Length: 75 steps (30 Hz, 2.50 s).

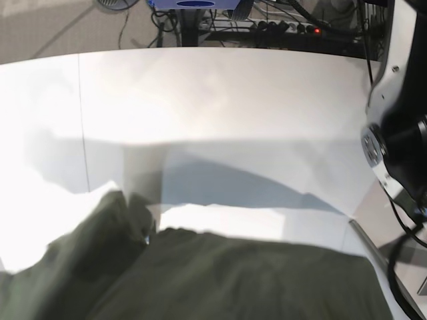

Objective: Layout the t-shirt on the table in an organized manner, then fold the t-shirt properly
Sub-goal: 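Raise the stretched shirt high with both grippers and swing it, then lower the stretched shirt flat onto the table with both grippers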

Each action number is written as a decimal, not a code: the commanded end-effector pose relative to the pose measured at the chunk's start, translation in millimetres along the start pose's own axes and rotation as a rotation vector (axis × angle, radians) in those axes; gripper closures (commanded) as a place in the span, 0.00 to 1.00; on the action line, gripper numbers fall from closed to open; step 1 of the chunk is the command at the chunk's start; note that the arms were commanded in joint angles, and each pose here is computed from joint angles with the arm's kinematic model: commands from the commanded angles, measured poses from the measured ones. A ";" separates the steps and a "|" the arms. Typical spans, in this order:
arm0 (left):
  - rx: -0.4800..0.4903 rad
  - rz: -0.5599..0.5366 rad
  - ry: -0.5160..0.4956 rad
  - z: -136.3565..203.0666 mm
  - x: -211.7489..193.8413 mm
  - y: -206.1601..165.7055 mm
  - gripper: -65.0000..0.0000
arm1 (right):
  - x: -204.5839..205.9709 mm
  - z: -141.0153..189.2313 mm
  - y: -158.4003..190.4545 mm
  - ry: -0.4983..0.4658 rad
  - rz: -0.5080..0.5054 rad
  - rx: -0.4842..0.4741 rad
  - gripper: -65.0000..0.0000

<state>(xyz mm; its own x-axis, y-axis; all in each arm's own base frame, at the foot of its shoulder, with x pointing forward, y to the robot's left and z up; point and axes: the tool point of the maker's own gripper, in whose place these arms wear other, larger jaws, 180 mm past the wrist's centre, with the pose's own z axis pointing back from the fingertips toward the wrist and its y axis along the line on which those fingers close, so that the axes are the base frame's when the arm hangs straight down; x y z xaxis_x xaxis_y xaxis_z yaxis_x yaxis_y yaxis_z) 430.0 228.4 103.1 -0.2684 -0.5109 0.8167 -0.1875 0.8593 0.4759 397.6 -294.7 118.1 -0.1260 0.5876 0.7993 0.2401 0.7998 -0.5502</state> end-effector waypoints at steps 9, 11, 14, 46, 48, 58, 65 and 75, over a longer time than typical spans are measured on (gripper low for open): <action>-0.037 -0.035 -0.003 0.0 -0.5 -18.5 1.00 | -7.8 2.4 -1.7 0.015 0.012 -0.014 1.00; -0.049 -0.036 0.014 1.1 -7.9 -23.4 1.00 | -21.4 2.2 7.2 0.046 0.015 0.008 1.00; -0.065 -0.036 0.040 3.2 -19.5 -30.3 1.00 | -38.3 2.7 20.7 0.086 0.024 0.041 1.00; -0.157 0.119 0.056 -114.9 -3.0 -44.2 1.00 | -32.8 -124.3 38.9 -0.071 -0.132 0.189 1.00; -0.141 0.120 0.019 -116.3 15.8 -34.9 1.00 | -16.2 -124.2 26.6 -0.103 -0.126 0.166 1.00; -0.175 0.005 0.061 -38.7 -30.8 -75.6 1.00 | -61.0 -68.4 69.5 0.015 0.059 0.195 1.00; -0.374 -0.007 0.295 53.0 -147.1 -163.0 1.00 | -178.9 15.6 146.0 0.226 -0.058 0.287 1.00; -0.523 0.054 0.533 159.4 -241.9 -216.3 1.00 | -289.9 113.2 204.0 0.530 -0.239 0.338 1.00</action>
<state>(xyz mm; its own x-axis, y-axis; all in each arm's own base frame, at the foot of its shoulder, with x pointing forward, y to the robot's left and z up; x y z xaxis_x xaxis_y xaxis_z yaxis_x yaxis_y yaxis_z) 377.8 161.4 -268.9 0.3097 -0.5046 0.8059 0.3429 0.8498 0.4003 369.0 -284.5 -271.9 0.4227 0.3016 0.8546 -0.0731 0.9513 -0.2996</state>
